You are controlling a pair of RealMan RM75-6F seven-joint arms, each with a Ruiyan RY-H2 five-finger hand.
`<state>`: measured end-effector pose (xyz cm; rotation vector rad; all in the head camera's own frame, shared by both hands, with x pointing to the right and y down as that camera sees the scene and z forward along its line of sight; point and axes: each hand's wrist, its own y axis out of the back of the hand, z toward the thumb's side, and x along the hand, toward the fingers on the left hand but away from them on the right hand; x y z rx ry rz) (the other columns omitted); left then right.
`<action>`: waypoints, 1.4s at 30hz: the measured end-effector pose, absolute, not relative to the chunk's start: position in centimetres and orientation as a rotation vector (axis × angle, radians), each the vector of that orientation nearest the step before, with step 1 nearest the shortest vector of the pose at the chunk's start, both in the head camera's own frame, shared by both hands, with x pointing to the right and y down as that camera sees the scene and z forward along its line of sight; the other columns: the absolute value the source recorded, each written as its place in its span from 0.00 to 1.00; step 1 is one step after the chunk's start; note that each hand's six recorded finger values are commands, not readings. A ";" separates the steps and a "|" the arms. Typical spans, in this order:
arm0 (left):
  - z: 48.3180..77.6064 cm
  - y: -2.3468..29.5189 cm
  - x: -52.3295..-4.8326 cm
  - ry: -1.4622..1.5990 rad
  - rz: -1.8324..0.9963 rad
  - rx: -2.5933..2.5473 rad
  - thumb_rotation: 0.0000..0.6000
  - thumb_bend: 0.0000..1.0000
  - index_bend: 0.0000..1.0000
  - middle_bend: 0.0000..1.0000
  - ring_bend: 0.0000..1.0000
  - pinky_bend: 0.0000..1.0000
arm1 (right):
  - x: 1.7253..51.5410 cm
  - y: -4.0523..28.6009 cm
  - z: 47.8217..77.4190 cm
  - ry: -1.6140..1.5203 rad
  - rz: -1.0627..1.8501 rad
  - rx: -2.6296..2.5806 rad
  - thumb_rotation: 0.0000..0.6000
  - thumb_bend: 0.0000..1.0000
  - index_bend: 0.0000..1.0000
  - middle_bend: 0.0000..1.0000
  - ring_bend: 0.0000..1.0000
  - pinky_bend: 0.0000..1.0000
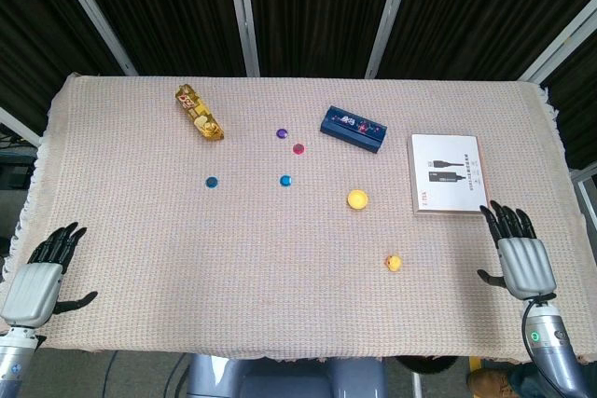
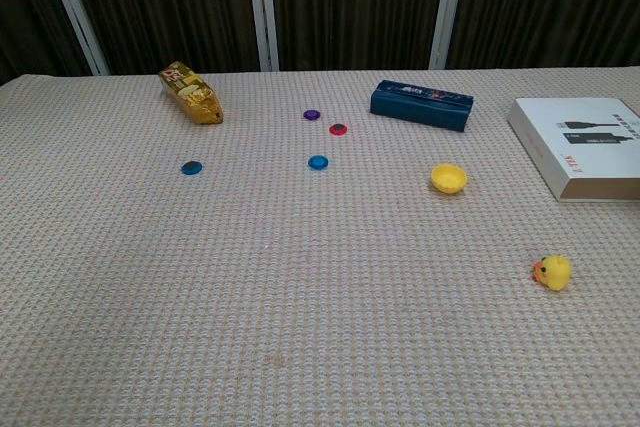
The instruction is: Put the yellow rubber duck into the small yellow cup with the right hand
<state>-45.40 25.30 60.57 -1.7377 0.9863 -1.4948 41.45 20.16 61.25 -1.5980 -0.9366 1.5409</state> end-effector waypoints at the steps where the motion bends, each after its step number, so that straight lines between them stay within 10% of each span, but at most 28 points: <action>1: 60.6 25.3 -45.4 0.986 -1.495 -1.738 1.00 0.00 0.00 0.00 0.00 0.15 | 41.5 20.2 61.2 -0.936 1.541 -1.597 1.00 0.00 0.00 0.00 0.00 0.00; 29: 60.5 25.3 -45.4 0.982 -1.493 -1.733 1.00 0.00 0.00 0.00 0.00 0.15 | 40.5 20.5 61.3 -0.939 1.509 -1.634 1.00 0.00 0.00 0.00 0.00 0.00; 42: 60.3 25.1 -45.2 0.985 -1.476 -1.728 1.00 0.00 0.00 0.00 0.00 0.15 | 35.2 22.3 61.6 -0.945 1.412 -1.695 1.00 0.02 0.19 0.00 0.00 0.00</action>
